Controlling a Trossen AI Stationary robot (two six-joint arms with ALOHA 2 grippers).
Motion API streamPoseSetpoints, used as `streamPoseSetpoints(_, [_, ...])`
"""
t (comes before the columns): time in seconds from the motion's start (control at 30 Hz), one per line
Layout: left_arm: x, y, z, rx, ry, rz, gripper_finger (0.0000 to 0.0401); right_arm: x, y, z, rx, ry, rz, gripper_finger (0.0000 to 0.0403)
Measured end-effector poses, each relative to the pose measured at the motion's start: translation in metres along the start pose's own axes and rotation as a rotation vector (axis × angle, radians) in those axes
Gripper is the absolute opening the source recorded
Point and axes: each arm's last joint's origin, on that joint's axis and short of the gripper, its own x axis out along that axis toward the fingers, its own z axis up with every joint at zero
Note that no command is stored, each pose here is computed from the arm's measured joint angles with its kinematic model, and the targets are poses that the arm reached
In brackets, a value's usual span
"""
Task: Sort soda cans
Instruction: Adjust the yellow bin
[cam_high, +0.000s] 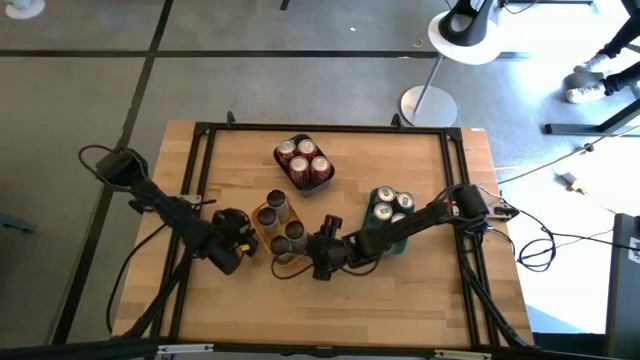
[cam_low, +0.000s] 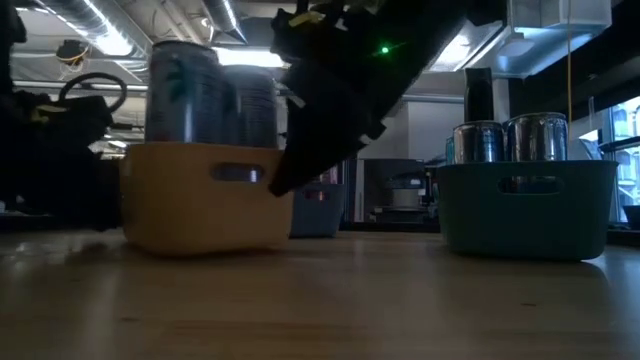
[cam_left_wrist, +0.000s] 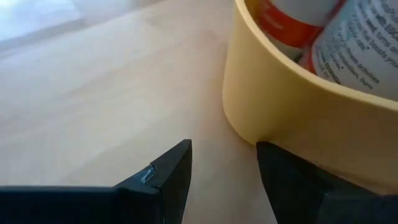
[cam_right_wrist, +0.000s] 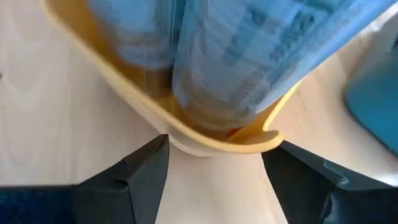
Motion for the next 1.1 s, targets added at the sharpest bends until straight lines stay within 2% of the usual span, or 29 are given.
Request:
streamPoseSetpoints(0.4, [0.014,0.005,0.013,0.012,-0.027,0.092,0.0177,0.023,0.013,-0.004,0.037,-0.053,0.086,0.0255])
streamPoseSetpoints(1.1, [0.025,0.014,0.029,0.076,-0.137,0.217,0.0177,0.025,0.011,0.009,0.098,-0.161,0.130,0.0255])
